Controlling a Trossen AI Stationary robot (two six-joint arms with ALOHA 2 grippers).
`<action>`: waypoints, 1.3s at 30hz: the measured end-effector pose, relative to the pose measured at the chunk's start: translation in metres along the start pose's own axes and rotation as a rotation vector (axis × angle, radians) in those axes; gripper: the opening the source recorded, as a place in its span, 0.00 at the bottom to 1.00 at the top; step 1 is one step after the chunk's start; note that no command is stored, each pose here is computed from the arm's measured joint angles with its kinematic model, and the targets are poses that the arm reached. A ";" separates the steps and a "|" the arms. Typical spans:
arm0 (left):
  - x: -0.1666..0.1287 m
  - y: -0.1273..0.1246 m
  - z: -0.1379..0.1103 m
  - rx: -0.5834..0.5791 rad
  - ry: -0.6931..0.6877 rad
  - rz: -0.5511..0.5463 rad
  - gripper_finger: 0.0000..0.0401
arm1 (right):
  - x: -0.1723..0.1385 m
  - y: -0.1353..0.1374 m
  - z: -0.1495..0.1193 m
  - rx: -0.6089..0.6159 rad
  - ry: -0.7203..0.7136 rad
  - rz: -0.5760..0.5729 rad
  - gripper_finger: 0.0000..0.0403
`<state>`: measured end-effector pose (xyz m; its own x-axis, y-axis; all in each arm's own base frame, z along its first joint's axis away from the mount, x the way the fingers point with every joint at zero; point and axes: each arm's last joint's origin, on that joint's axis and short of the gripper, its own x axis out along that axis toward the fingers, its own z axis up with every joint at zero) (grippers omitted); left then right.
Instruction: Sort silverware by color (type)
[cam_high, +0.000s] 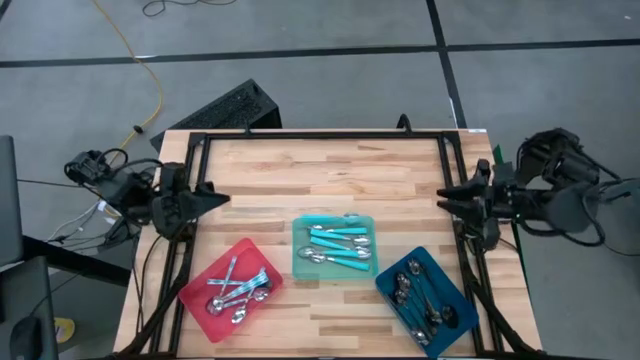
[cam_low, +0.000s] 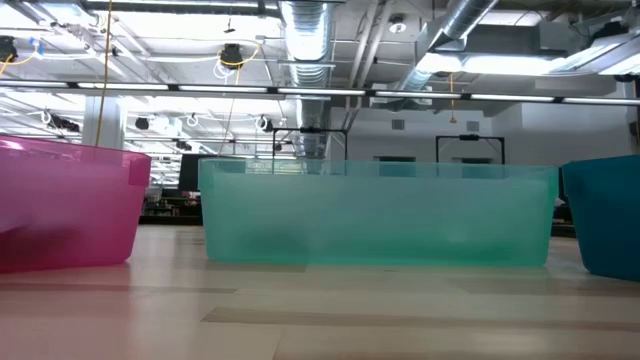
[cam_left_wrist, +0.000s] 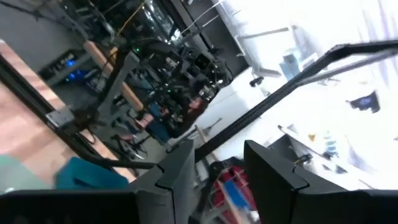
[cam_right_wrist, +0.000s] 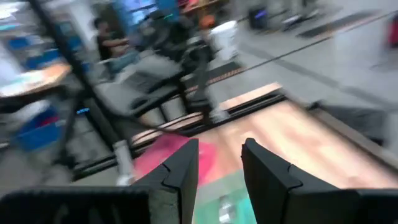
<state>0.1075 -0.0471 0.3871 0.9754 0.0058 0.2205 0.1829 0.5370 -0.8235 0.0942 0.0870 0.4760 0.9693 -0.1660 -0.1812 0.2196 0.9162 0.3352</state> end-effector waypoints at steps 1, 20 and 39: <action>-0.001 0.000 0.001 0.022 -0.003 0.001 0.31 | 0.001 -0.003 0.001 -0.004 -0.023 -0.036 0.36; -0.070 0.007 0.045 0.431 -0.059 -0.140 0.31 | -0.013 -0.089 -0.058 0.227 -0.322 0.119 0.36; -0.075 0.084 -0.021 0.416 -0.040 -0.293 0.31 | 0.005 -0.150 -0.184 0.302 -0.762 0.255 0.36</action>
<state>0.0521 -0.0196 0.2902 0.8833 -0.1675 0.4378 0.3759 0.8112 -0.4480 0.0455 0.0154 0.2549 0.7792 -0.2670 0.5671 -0.0997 0.8404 0.5327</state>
